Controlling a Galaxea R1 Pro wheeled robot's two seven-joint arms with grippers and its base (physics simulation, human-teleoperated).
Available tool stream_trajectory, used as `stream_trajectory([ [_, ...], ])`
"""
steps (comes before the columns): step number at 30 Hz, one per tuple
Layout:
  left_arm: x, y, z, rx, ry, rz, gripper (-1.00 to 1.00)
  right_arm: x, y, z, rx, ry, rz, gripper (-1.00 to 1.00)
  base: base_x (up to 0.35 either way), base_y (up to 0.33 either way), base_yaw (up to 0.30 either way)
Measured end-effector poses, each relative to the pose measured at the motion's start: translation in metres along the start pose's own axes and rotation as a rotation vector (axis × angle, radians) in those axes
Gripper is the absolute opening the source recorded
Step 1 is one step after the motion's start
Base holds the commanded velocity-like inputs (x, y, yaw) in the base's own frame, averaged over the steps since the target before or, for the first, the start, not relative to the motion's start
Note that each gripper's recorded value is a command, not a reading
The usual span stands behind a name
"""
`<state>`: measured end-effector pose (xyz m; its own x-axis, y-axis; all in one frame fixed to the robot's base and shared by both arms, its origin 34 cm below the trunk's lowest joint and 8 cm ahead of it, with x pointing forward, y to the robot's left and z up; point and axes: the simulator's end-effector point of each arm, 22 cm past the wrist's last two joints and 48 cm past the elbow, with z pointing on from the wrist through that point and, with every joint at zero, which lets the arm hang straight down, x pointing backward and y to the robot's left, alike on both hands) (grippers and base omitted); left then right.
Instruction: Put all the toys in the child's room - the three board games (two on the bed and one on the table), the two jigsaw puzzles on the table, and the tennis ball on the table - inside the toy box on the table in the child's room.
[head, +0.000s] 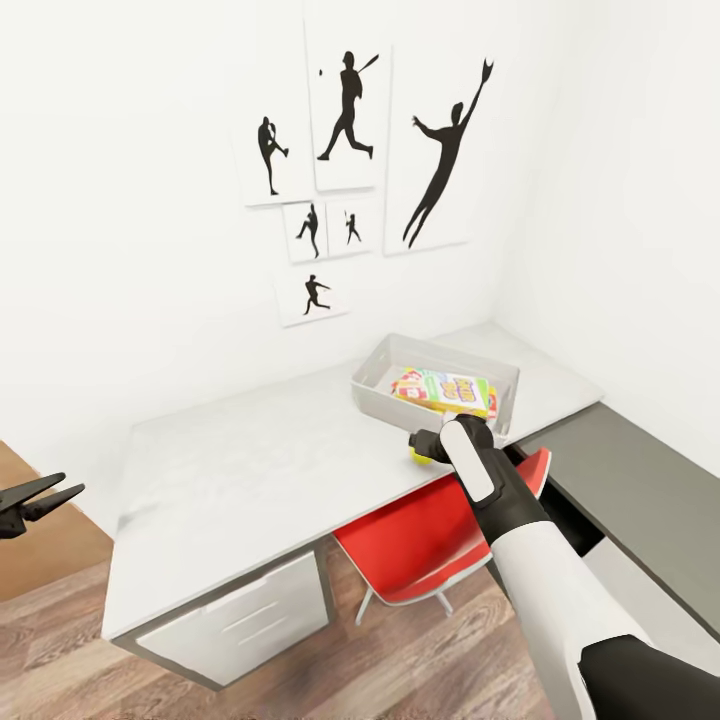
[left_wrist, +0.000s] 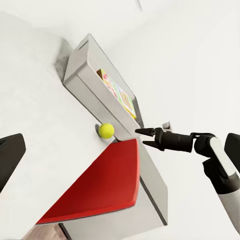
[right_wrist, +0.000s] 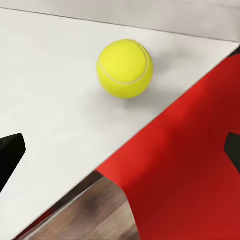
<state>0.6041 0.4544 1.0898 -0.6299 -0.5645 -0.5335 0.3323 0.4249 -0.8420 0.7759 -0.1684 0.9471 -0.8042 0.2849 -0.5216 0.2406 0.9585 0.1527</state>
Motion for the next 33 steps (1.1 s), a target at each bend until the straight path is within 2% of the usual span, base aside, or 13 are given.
stream_trajectory([
  [33,0.012,0.024,0.005,-0.031,0.023,-0.039,1.0,-0.001,-0.004,0.022,0.011,0.018,-0.001,1.0,0.006,0.012,0.0],
])
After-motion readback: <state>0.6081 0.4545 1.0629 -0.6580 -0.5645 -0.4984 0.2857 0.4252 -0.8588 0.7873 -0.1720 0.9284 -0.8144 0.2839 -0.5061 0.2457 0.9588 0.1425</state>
